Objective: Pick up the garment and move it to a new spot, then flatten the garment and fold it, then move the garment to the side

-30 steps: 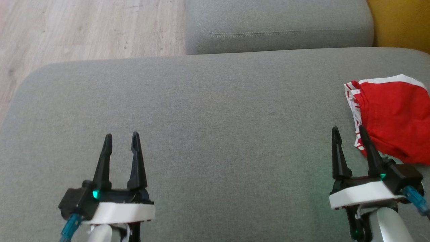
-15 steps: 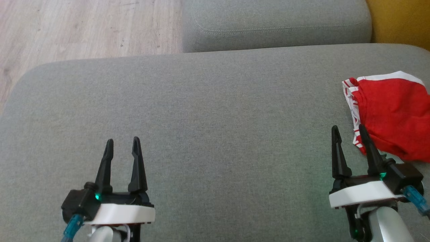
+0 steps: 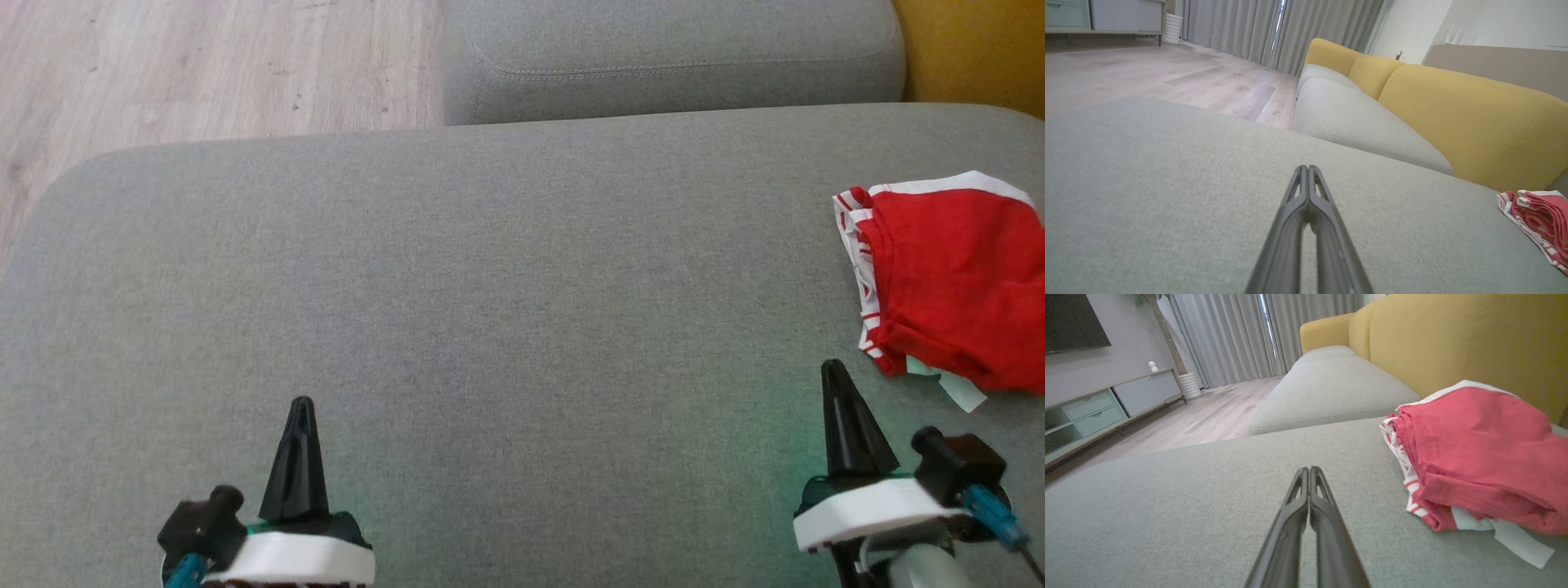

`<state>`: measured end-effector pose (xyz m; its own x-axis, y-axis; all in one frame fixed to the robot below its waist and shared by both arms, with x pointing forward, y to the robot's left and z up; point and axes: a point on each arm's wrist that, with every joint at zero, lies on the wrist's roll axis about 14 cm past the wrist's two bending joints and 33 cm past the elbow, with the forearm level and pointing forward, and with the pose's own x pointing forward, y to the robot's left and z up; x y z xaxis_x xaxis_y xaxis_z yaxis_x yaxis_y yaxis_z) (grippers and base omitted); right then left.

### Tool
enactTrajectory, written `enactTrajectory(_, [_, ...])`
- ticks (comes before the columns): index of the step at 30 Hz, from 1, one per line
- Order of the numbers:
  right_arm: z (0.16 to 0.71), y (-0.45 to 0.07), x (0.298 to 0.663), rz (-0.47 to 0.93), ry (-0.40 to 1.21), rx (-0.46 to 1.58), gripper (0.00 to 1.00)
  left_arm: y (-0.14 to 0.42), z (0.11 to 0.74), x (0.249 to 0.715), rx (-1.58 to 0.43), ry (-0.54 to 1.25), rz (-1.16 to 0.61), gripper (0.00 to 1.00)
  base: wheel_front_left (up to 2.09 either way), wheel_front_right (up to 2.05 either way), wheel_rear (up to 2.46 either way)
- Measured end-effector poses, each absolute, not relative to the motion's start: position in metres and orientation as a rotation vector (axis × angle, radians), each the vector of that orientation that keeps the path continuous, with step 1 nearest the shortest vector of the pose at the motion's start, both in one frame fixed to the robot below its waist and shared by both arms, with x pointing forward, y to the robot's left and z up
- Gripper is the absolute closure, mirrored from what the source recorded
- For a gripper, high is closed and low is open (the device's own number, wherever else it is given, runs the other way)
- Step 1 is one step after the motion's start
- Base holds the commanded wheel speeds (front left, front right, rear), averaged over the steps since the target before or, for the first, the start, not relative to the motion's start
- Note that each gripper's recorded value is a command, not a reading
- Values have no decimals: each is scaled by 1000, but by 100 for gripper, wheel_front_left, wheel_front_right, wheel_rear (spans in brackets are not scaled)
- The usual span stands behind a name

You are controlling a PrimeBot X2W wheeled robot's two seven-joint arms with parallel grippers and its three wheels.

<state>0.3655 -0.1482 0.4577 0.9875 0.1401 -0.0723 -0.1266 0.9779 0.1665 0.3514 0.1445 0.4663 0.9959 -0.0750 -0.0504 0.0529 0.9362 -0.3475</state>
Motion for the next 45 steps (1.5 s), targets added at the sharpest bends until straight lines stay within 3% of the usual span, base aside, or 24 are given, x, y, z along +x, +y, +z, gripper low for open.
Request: enactTrajectory(45, [455,-176,366,-30,130,691,100,164,457,356,-808,144,41,100,0,0,0])
